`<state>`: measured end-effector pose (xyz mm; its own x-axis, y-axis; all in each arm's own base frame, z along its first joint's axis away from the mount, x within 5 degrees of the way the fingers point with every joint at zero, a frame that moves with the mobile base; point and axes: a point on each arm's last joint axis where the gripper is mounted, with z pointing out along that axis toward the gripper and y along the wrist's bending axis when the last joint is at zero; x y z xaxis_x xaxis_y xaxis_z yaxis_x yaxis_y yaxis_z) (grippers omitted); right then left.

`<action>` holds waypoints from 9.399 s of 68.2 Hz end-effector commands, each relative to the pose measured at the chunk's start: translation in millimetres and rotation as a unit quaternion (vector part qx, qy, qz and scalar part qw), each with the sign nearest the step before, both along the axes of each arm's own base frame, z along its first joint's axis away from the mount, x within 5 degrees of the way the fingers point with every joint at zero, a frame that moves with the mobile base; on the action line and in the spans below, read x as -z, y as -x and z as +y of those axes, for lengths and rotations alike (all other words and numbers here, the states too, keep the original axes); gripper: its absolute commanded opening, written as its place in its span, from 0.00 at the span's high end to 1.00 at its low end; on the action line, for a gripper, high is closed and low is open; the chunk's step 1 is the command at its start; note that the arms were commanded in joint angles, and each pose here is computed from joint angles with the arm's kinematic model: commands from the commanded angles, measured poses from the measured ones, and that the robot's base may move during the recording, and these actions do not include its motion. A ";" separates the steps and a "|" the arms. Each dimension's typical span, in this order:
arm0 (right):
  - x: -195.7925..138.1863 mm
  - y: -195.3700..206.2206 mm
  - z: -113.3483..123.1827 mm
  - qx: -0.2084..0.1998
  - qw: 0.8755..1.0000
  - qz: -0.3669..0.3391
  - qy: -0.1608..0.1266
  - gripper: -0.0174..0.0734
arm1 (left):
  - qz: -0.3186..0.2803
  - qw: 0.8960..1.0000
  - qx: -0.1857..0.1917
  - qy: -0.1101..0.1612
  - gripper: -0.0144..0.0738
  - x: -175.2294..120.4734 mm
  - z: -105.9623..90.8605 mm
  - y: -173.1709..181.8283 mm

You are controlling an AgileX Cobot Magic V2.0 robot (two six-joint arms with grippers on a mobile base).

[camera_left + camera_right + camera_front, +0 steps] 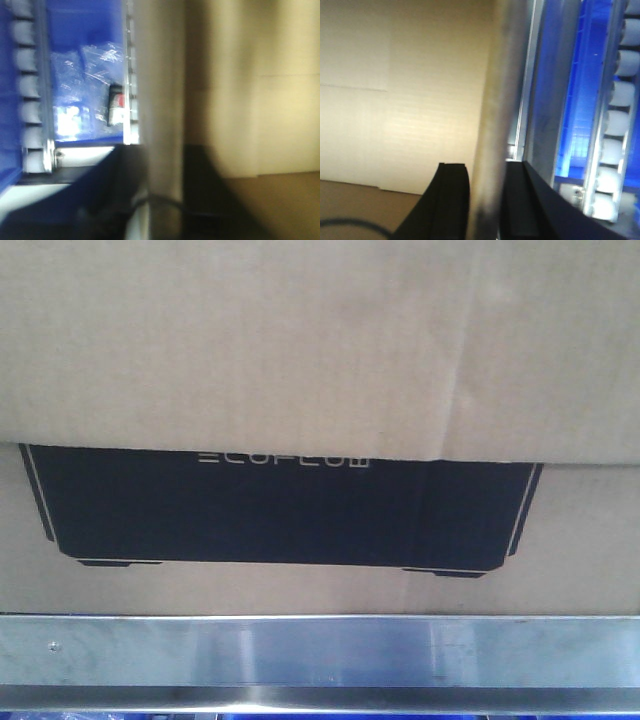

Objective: Grab box from left shelf to table start
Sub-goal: 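Close both grippers on the box's side walls, then lift the box and pull it off the shelf toward the robot, then hold the box with both grippers while the base turns away, then keep holding the box while driving toward the white table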

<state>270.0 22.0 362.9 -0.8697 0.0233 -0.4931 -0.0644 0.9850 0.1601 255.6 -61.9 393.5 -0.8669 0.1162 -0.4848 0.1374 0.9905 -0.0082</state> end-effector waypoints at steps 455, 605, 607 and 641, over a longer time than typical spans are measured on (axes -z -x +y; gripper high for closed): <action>-50.8 308.9 -2.9 0.005 0.849 -0.522 -0.080 0.74 | -0.248 0.959 0.017 0.139 0.95 65.2 54.8 232.6; -50.0 308.2 -2.9 0.005 0.850 -0.521 -0.080 0.74 | -0.248 0.958 0.017 0.140 0.95 65.3 54.6 232.6; -50.0 308.2 -2.9 0.005 0.850 -0.521 -0.080 0.74 | -0.248 0.958 0.017 0.140 0.95 65.3 54.6 232.6; -50.0 308.2 -2.9 0.005 0.850 -0.521 -0.080 0.74 | -0.248 0.958 0.017 0.140 0.95 65.3 54.6 232.6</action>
<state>-37.8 23.3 393.9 -0.1099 0.1446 -0.9834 -0.2727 0.9470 0.1697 22.3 -11.0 328.8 -0.5061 -0.0880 -0.8580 0.2482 0.9379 -0.2426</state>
